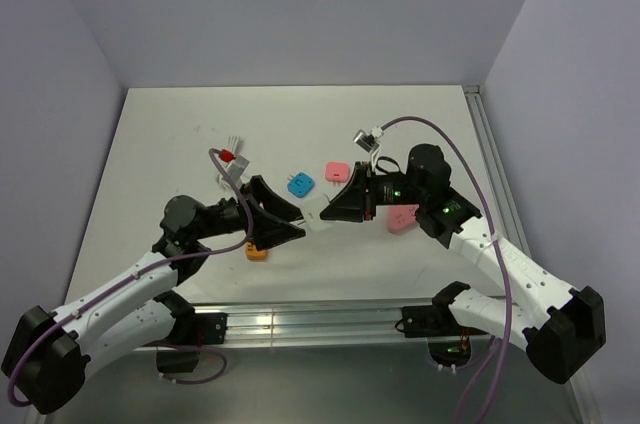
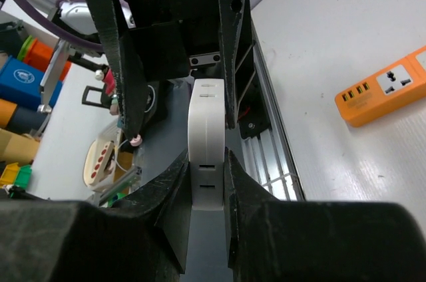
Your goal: Insert the plug
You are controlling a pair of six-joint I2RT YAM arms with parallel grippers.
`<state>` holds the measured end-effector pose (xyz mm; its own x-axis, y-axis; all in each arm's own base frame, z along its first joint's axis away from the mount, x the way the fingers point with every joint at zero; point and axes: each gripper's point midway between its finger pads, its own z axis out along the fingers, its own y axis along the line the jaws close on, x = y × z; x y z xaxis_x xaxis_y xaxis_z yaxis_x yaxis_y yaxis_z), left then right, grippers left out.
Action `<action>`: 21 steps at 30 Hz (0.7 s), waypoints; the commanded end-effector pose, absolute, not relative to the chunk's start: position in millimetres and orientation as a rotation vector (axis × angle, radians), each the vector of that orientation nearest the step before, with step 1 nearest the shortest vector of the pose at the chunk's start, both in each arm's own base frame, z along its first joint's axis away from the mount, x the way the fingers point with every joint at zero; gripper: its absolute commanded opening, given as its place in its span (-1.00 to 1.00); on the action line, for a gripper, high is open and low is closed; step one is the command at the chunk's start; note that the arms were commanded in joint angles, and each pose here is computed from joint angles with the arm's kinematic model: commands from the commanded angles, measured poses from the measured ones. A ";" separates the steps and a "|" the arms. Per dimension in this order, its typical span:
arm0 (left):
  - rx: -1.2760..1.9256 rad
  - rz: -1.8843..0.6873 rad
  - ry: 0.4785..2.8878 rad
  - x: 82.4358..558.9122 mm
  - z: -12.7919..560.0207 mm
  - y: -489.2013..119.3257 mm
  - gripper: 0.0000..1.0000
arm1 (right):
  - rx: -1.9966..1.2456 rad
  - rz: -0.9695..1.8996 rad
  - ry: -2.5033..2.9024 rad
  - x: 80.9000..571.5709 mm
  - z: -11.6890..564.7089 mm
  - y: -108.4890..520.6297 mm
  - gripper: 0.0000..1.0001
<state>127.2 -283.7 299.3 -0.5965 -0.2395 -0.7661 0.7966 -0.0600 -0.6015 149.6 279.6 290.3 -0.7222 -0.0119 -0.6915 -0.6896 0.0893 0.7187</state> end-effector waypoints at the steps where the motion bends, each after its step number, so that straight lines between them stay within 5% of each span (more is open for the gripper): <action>1: 0.646 -1.730 1.381 125.9 309.9 -281.8 0.46 | -0.719 1.725 1.772 147.0 303.4 280.8 -1.00; 6: 0.641 -1.744 1.375 126.2 310.2 -282.7 0.35 | -0.726 1.745 1.758 145.3 307.4 281.7 -1.00; 9: 0.645 -1.749 1.355 125.2 313.7 -282.3 0.12 | -0.726 1.763 1.753 144.4 307.9 282.3 -1.00; 12: 0.660 -1.758 1.329 122.3 316.9 -281.9 -0.52 | -0.730 1.783 1.743 142.4 309.0 282.1 -1.00; 13: 0.659 -1.758 1.325 122.5 317.7 -281.6 -0.95 | -0.738 1.789 1.740 141.2 309.5 282.3 -1.00; 21: 0.679 -1.732 1.294 116.9 317.3 -276.6 -0.99 | -0.768 1.815 1.712 134.1 314.6 280.4 -1.00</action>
<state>124.2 -281.7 298.7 -0.5859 -0.2591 -0.7679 0.8055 -0.0817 -0.5870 137.8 281.0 306.4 -0.7138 -0.0174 -0.7002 -0.6995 -0.0338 0.7139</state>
